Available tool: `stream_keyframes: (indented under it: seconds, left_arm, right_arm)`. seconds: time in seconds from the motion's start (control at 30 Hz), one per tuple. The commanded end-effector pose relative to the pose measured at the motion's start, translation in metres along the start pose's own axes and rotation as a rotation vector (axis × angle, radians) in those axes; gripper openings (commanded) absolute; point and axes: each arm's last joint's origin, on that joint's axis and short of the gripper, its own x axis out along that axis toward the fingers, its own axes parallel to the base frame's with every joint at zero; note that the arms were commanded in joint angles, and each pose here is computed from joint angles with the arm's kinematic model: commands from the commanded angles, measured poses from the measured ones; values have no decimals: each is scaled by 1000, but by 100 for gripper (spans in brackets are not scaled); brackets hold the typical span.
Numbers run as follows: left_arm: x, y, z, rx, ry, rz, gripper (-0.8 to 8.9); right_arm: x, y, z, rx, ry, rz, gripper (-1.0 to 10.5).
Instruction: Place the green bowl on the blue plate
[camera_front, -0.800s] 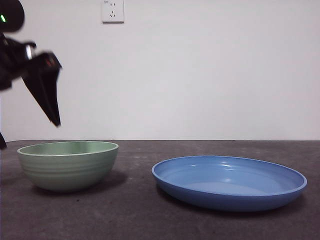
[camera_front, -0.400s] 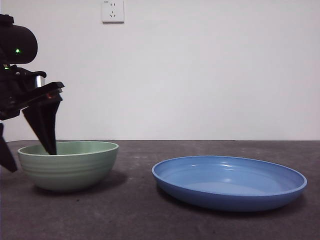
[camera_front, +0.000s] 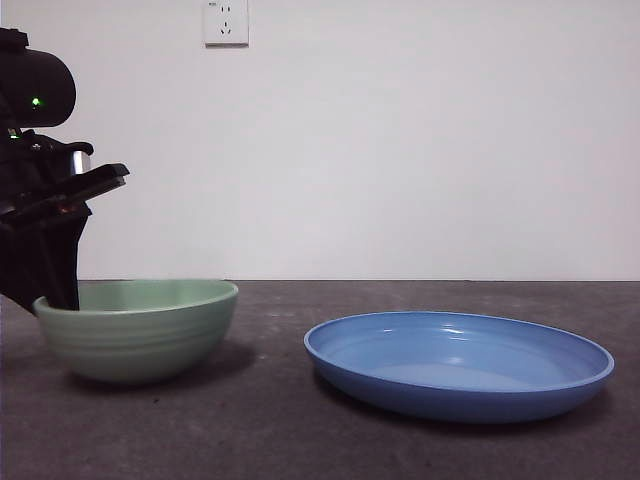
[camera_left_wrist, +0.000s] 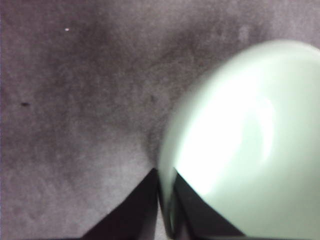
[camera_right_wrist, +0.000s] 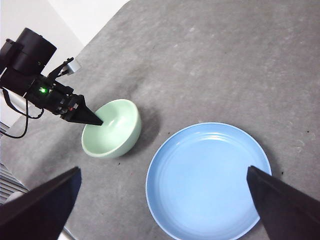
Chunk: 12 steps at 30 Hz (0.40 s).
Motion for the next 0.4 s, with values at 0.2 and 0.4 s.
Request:
stream_keyframes:
  seconds: [0.2, 0.4]
  left_arm:
    - [-17, -19, 18, 32, -22, 25, 17]
    - [-43, -61, 35, 110, -74, 15, 17]
  right_arm:
    - [-2, 3, 5, -11, -17, 9, 652]
    - [-2, 3, 5, -11, -17, 9, 652]
